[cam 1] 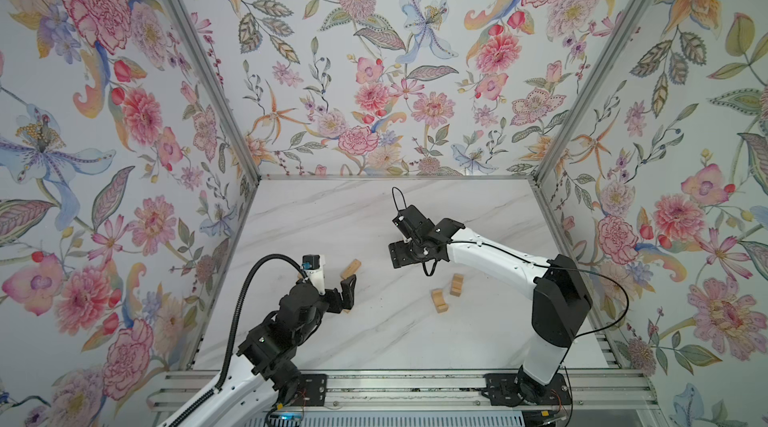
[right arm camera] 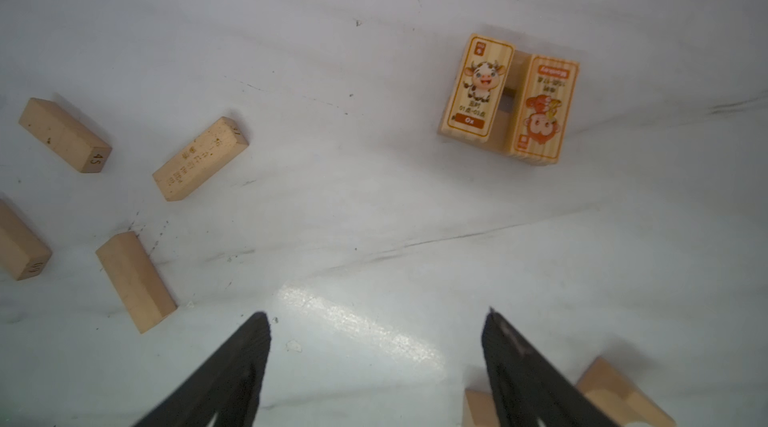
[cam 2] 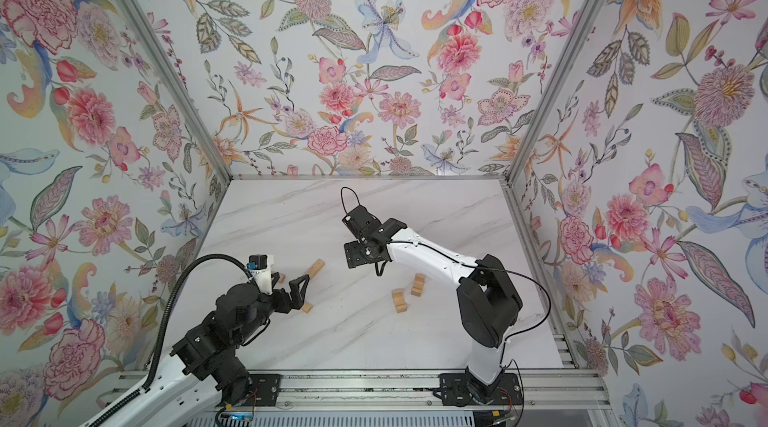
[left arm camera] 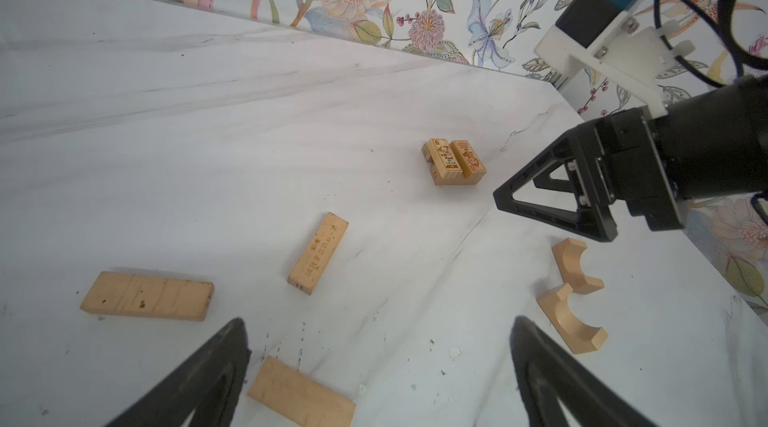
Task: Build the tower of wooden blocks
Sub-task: 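Move the right gripper over the plain bar with engraved text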
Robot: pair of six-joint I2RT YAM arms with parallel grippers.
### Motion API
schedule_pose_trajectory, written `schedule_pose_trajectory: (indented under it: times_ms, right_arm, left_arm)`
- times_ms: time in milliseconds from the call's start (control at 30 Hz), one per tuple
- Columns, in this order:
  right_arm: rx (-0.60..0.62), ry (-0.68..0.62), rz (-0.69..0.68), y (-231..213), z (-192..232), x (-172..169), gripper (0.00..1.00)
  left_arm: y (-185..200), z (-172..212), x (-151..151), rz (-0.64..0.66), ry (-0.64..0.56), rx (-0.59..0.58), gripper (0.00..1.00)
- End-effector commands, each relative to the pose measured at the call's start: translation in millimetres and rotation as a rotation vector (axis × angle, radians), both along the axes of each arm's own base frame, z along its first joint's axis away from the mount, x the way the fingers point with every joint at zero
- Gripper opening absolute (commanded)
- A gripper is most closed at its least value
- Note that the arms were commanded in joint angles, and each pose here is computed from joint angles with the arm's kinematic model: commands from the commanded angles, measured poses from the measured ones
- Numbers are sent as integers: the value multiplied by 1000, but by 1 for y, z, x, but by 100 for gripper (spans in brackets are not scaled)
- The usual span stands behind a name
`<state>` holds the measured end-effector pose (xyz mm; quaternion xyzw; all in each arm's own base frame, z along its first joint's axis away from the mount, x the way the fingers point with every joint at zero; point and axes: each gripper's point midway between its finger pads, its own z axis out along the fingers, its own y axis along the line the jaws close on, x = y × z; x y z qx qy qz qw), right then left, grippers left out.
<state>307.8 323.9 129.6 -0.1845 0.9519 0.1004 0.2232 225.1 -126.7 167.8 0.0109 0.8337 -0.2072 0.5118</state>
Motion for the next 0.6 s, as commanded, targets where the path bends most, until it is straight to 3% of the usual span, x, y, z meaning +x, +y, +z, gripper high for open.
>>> schedule_pose_trajectory:
  times_ms: [0,67,100,567]
  right_arm:
    - [-56,-7,67,15,-15,0,89]
    - [-57,6,111,28,-22,2,93]
    - [-58,10,124,32,-25,3,100]
    - [4,18,310,96,-51,13,99]
  left_arm:
    - [12,-20,-5,66,57,-17,99]
    - [13,-28,-6,71,71,-25,99]
    - [13,-31,-7,71,76,-28,99]
    - [20,-49,-11,98,94,-1,99]
